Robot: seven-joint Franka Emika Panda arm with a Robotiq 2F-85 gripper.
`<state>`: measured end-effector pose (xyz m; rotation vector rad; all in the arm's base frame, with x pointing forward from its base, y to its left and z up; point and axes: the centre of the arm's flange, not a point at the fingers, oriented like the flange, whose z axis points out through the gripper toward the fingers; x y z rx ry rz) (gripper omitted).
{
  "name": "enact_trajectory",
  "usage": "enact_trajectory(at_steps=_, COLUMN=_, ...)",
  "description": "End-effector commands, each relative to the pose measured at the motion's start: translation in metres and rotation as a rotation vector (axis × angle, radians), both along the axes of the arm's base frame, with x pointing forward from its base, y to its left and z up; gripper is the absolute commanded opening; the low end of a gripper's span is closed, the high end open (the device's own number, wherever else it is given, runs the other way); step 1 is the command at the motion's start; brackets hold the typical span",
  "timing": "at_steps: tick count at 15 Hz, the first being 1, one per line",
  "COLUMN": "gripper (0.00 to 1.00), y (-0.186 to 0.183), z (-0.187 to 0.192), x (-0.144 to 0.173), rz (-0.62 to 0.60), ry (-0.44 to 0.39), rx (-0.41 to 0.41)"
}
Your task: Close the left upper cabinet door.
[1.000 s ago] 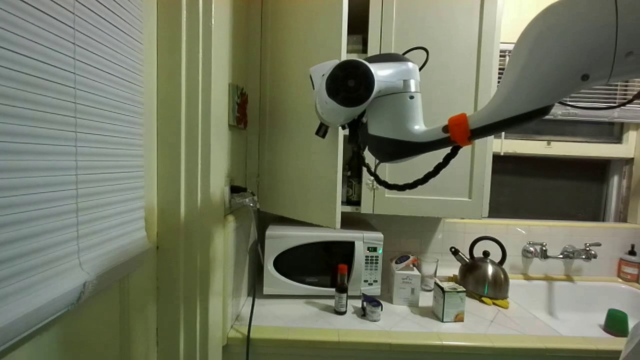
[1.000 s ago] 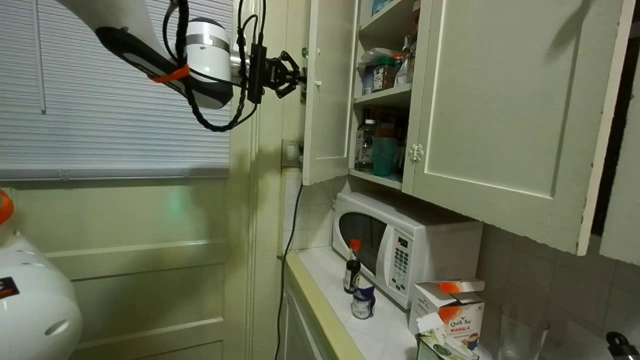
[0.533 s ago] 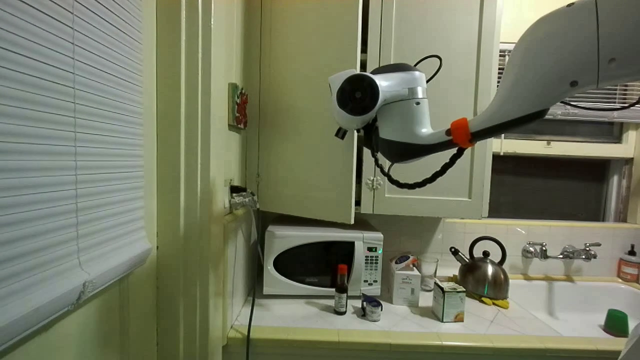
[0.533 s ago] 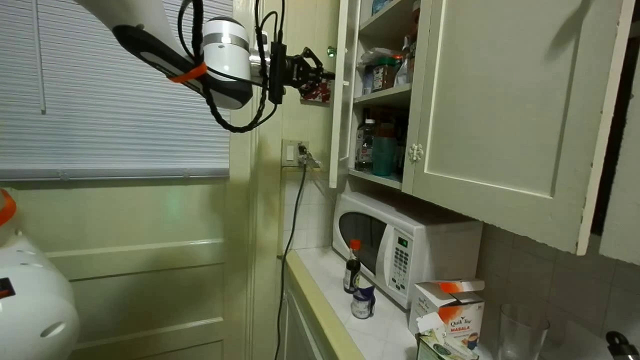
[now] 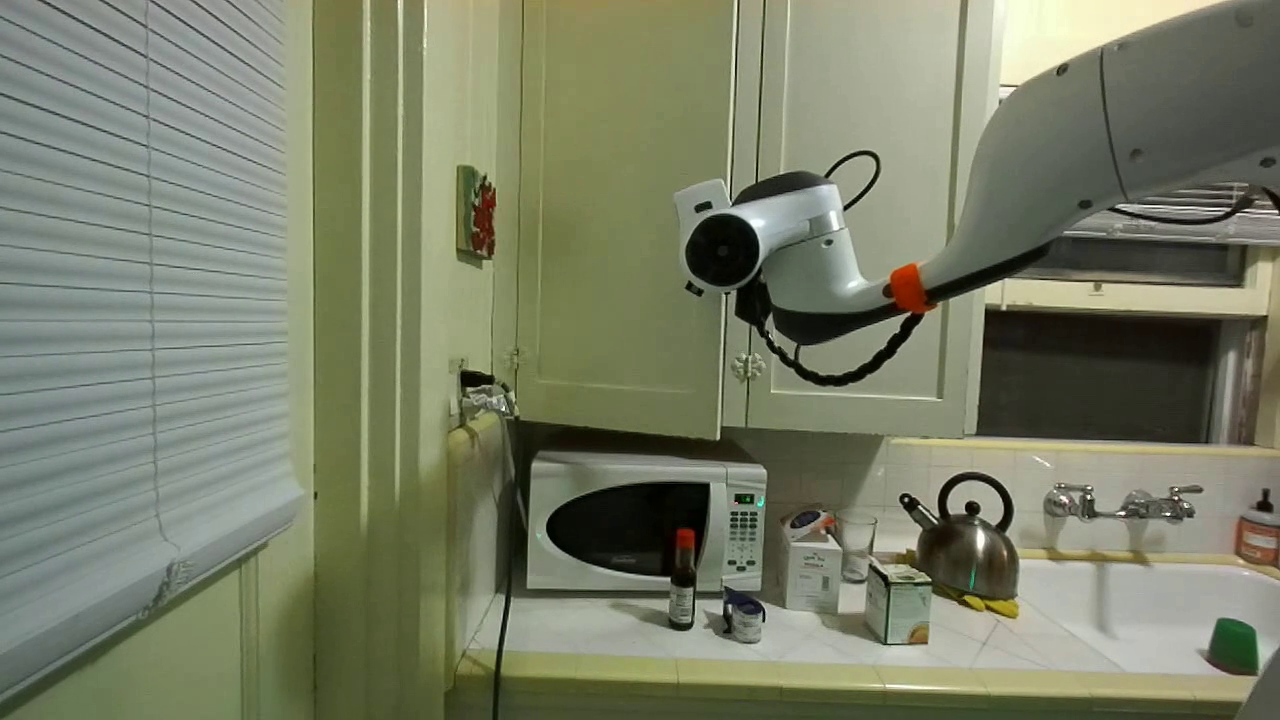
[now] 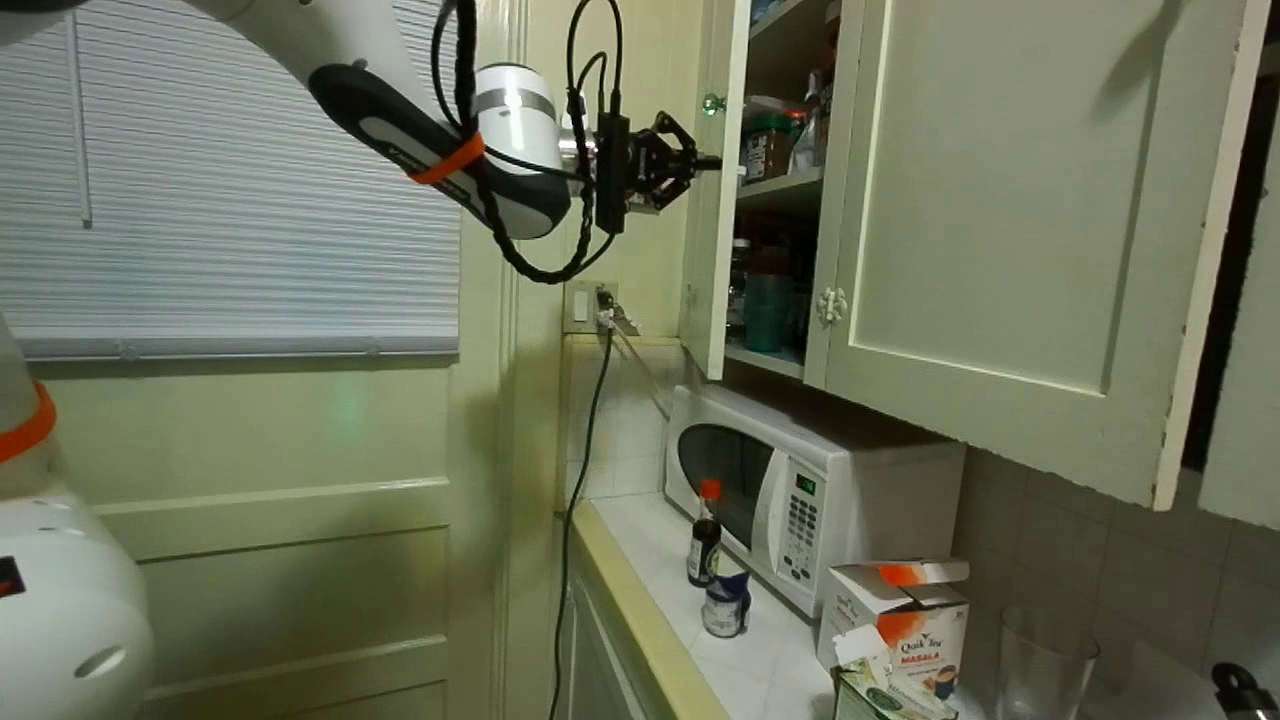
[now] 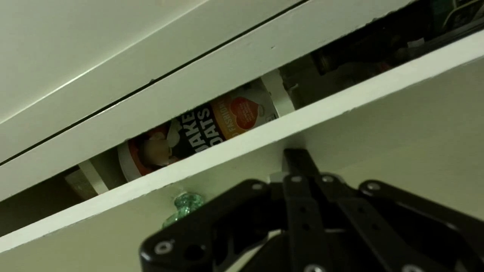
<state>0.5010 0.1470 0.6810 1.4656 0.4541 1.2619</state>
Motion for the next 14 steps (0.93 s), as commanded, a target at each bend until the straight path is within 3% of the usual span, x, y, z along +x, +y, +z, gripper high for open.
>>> enact_trajectory(at_steps=1, gripper=0.00, y=-0.026, z=-0.003, x=0.034, rz=0.033, ry=-0.014, rx=-0.006)
enact_trajectory(at_steps=6, gripper=0.00, y=-0.050, z=0.008, x=0.077, rz=0.055, ry=0.020, rx=0.016)
enact_trajectory(at_steps=14, gripper=0.00, y=-0.071, z=0.006, x=0.120, rz=0.042, ry=0.029, rx=0.026)
